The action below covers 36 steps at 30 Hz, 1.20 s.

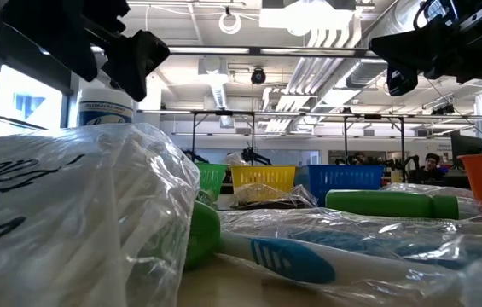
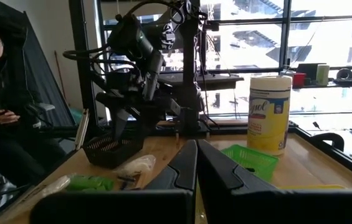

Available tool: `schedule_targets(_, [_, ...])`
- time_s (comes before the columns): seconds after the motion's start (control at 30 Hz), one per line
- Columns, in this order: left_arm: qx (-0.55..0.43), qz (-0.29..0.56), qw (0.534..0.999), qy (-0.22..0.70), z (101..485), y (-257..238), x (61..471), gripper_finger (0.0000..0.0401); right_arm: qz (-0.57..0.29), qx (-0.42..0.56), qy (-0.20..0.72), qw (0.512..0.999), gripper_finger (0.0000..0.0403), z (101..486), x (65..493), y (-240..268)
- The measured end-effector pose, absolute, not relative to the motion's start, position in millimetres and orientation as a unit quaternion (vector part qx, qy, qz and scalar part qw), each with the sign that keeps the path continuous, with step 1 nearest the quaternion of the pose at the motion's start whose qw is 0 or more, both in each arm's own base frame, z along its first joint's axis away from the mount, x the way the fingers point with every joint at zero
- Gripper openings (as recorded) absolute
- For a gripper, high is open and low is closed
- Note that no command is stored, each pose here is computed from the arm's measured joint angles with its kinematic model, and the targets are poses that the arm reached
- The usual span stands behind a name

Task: Pick & Place Travel size toiletries
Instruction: Put the cotton pack into the black basket

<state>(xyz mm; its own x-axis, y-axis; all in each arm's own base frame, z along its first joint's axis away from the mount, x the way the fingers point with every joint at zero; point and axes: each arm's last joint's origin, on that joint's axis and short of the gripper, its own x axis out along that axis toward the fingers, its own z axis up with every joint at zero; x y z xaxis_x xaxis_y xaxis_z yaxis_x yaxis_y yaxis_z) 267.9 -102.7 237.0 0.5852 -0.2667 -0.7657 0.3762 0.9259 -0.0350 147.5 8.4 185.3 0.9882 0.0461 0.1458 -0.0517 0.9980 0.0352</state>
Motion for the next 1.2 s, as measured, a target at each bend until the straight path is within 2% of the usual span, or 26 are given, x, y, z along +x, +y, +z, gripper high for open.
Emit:
schedule_targets(0.23, [0.06, -0.193, 0.882, 0.426, 229, -105, 274, 0.0239, 0.036, 0.019, -0.071, 0.997, 0.0003, 185, 148, 9])
schedule_targets(0.6, [0.076, -0.207, 0.842, 0.493, 191, -110, 283, 0.0239, 0.034, 0.029, -0.06, 0.997, 0.0003, 183, 148, 9])
schedule_targets(1.03, [0.1, -0.191, 0.835, 0.506, 177, -110, 288, 0.0238, 0.033, 0.032, -0.061, 0.997, 0.0003, 183, 148, 9])
schedule_targets(1.2, [0.101, -0.192, 0.836, 0.504, 178, -110, 288, 0.0201, 0.033, 0.032, -0.061, 0.997, 0.0003, 183, 148, 9])
